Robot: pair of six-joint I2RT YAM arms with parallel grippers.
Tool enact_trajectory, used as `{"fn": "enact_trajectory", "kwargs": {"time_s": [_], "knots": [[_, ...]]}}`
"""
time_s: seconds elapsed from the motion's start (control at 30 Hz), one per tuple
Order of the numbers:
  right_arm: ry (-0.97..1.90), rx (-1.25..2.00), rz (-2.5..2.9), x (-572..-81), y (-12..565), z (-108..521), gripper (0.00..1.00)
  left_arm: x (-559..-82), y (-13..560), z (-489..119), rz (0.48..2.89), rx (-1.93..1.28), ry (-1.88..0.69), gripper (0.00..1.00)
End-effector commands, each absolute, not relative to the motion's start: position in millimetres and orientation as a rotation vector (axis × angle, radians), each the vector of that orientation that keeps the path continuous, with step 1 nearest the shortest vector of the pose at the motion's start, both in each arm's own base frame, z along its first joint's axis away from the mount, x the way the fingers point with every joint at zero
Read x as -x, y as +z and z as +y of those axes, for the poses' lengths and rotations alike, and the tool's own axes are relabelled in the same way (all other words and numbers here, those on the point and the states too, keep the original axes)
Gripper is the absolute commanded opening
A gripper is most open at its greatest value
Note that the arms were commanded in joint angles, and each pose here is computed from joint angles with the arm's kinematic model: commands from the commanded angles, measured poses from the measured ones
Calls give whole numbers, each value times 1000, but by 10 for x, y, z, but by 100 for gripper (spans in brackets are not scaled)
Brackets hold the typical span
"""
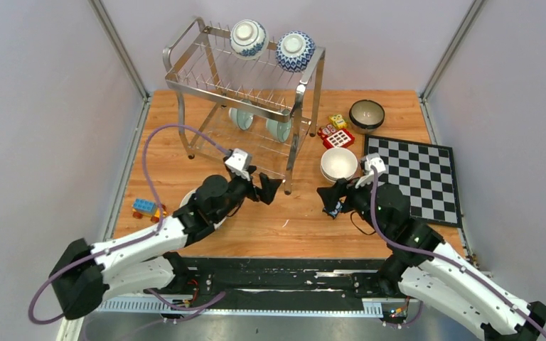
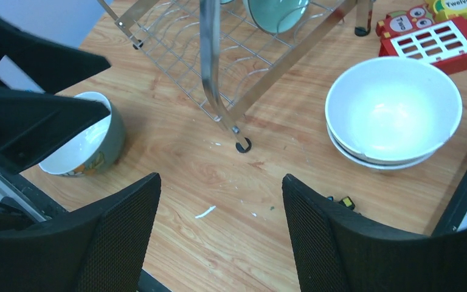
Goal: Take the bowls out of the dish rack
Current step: Adjust the dish rack at the center of the board.
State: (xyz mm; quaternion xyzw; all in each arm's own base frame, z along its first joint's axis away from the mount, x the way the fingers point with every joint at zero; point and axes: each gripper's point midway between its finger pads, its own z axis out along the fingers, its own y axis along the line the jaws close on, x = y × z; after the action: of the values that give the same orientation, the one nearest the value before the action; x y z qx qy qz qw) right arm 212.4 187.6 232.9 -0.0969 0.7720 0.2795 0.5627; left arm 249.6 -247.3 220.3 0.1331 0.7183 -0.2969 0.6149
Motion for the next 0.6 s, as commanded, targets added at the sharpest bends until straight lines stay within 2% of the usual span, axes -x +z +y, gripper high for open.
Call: {"fn": "enact_trajectory", "kwargs": {"time_s": [0.0, 0.4, 0.57], "knots": [[650, 205, 1801, -2053, 2207, 1755, 76, -2704, 2497, -2890, 1500, -410, -708, 99], [634, 169, 1776, -1942, 2195, 1555, 75, -3246, 2362, -3358, 1507, -388, -636, 87], [633, 160, 1778, -1940, 2236, 1542, 74, -3359, 2214, -3487, 1540, -366, -646, 78]]}}
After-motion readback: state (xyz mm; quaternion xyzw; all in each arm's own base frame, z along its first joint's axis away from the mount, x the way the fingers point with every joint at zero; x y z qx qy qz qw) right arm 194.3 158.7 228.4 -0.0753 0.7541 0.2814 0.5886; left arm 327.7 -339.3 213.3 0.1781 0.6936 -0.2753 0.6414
